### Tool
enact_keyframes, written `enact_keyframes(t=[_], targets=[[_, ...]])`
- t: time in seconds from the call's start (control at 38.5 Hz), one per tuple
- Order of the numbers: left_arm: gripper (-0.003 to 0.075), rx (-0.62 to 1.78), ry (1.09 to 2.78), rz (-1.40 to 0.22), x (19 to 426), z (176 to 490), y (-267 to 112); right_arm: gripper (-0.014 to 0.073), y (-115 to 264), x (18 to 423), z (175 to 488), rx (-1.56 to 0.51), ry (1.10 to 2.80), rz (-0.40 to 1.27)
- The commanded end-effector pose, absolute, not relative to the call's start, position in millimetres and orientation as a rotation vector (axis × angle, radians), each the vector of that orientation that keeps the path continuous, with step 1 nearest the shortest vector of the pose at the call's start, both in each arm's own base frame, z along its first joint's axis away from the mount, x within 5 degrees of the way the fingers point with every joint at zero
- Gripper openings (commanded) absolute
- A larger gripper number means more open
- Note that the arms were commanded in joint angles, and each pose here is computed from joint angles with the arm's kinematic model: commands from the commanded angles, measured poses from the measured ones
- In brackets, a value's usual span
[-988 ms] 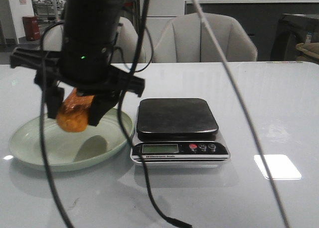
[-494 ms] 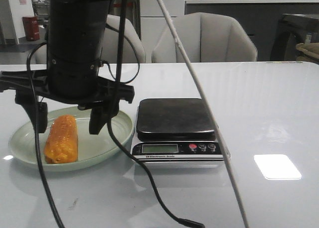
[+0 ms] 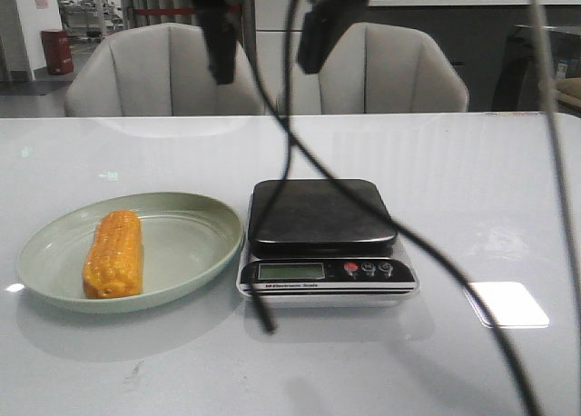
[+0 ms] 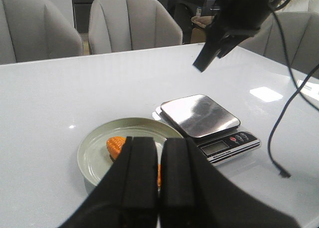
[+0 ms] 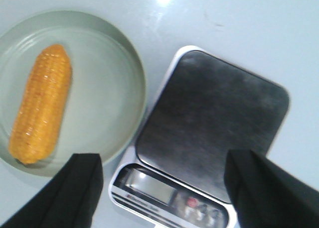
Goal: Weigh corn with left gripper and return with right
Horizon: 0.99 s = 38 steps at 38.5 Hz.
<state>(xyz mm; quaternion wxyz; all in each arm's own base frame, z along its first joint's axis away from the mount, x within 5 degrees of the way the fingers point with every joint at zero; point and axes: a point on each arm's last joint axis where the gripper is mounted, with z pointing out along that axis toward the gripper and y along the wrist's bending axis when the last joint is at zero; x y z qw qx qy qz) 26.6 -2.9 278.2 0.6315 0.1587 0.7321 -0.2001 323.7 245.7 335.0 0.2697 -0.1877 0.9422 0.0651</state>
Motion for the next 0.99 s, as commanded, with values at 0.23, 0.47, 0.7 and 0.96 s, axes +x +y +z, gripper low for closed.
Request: enact_keyframes(t=[0.23,0.47,0.7,0.96], targets=[[0.0122,0.359,1.556,-0.479,22,292,0,0.0603,149,274,375,-0.449,2.413,0.249],[0.0122,0.359,1.556,-0.479,22,292,0,0.0603,114,219,366,-0.413,2.301,0.28],[0.0122,0.359,1.552,-0.481,22,293,0,0.0603,82,159,353,-0.388,2.115,0.326],[0.0122,0.36,1.552,-0.481,22,292,0,0.0603,52,103,327,-0.361,1.875,0.367]])
